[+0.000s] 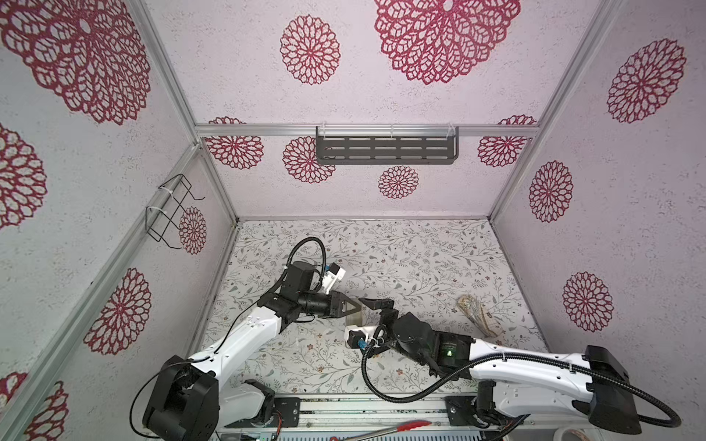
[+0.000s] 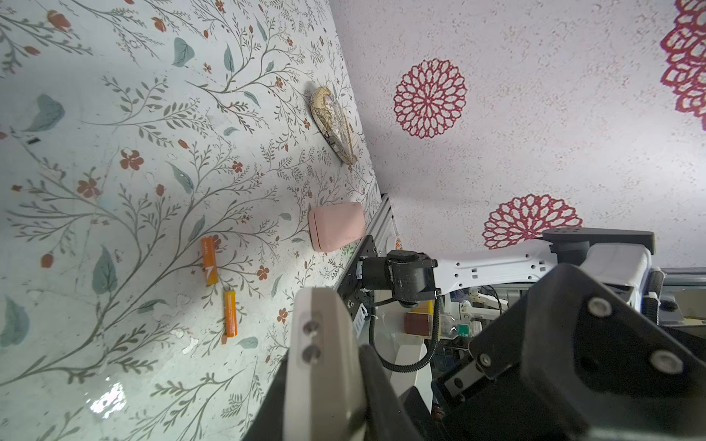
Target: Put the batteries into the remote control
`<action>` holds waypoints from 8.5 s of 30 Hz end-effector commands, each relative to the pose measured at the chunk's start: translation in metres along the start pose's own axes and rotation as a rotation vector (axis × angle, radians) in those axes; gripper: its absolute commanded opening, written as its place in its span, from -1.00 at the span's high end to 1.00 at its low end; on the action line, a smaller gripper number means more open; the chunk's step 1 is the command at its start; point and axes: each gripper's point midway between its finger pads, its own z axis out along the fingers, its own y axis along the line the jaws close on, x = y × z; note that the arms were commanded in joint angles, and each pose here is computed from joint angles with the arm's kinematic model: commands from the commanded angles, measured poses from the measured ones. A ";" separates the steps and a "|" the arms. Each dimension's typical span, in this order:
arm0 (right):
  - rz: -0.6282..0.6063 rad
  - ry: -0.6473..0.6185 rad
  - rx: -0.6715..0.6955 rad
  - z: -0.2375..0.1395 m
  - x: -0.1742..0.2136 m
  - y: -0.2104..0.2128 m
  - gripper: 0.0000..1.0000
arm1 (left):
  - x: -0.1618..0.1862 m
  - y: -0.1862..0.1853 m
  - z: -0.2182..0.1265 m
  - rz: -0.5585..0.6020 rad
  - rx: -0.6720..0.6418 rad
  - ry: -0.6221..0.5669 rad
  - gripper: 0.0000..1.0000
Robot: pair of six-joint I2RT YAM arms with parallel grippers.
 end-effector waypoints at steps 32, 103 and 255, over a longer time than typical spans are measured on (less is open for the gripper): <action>0.125 -0.066 -0.128 -0.002 -0.008 0.010 -0.97 | 0.000 -0.018 -0.001 0.035 0.056 0.014 1.00; 0.120 -0.243 0.121 -0.024 0.000 -0.023 -0.97 | 0.002 -0.026 -0.002 0.023 0.125 0.023 1.00; 0.106 -0.115 0.177 -0.009 0.001 -0.030 -0.97 | 0.001 -0.008 0.000 0.009 0.048 0.038 1.00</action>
